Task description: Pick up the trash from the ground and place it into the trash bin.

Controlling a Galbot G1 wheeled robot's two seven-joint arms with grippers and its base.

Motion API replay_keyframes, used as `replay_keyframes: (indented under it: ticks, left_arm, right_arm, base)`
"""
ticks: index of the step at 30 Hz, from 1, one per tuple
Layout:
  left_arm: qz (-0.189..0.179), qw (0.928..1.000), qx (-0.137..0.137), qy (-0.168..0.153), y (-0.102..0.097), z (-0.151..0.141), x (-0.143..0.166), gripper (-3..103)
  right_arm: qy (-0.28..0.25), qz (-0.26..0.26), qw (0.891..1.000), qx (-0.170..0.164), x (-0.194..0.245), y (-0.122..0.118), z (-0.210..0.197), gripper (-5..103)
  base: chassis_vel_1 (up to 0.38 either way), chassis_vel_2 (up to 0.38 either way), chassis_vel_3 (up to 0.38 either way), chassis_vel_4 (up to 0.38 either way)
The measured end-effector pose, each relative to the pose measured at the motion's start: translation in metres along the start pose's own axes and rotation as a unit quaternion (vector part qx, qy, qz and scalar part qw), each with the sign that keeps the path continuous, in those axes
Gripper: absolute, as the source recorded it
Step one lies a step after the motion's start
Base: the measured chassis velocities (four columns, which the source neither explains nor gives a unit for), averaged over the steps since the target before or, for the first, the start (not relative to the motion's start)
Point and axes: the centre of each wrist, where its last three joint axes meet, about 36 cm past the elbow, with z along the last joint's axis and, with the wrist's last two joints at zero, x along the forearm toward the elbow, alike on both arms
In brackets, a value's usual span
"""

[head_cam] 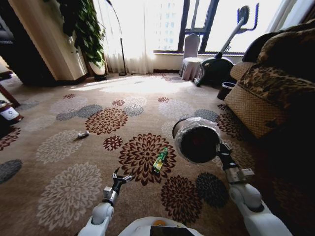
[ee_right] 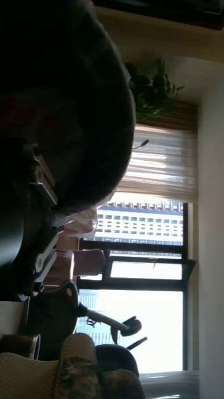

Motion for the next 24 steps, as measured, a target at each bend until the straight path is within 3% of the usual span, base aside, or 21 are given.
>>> replay_keyframes:
  ticks: [8,12,13,17,20,21,22,24]
  left_arm:
    - [-0.027,0.9965,-0.053,-0.059,0.01,-0.042,0.021,99]
    - [-0.045,0.9887,-0.096,-0.106,0.015,-0.077,0.039,99]
    - [-0.045,0.9887,-0.096,-0.106,0.015,-0.077,0.039,99]
    - [-0.056,0.9804,-0.127,-0.14,0.017,-0.103,0.052,99]
    - [-0.066,0.9691,-0.159,-0.176,0.018,-0.131,0.066,98]
    - [-0.066,0.9691,-0.159,-0.176,0.018,-0.131,0.066,98]
    - [-0.07,0.9635,-0.173,-0.192,0.018,-0.143,0.072,98]
    - [-0.071,0.9617,-0.177,-0.197,0.017,-0.146,0.074,98]
  right_arm:
    - [0.0,0.0,1.0,0.0,0.0,0.0,0.0,0]
    - [0.0,0.0,1.0,0.0,0.0,0.0,0.0,0]
    - [0.0,0.0,1.0,0.0,0.0,0.0,0.0,0]
    - [0.0,0.0,1.0,0.0,0.0,0.0,0.0,0]
    - [0.0,0.0,1.0,0.0,0.0,0.0,0.0,0]
    - [0.0,0.0,1.0,0.0,0.0,0.0,0.0,0]
    - [0.0,0.0,1.0,0.0,0.0,0.0,0.0,0]
    - [0.0,0.0,1.0,0.0,0.0,0.0,0.0,0]
  base:
    - [0.0,0.0,0.0,0.0]
    - [0.0,0.0,0.0,0.0]
    - [0.0,0.0,0.0,0.0]
    - [0.0,0.0,0.0,0.0]
    - [0.0,0.0,0.0,0.0]
    - [0.0,0.0,0.0,0.0]
    - [0.0,0.0,0.0,0.0]
    - [0.0,0.0,0.0,0.0]
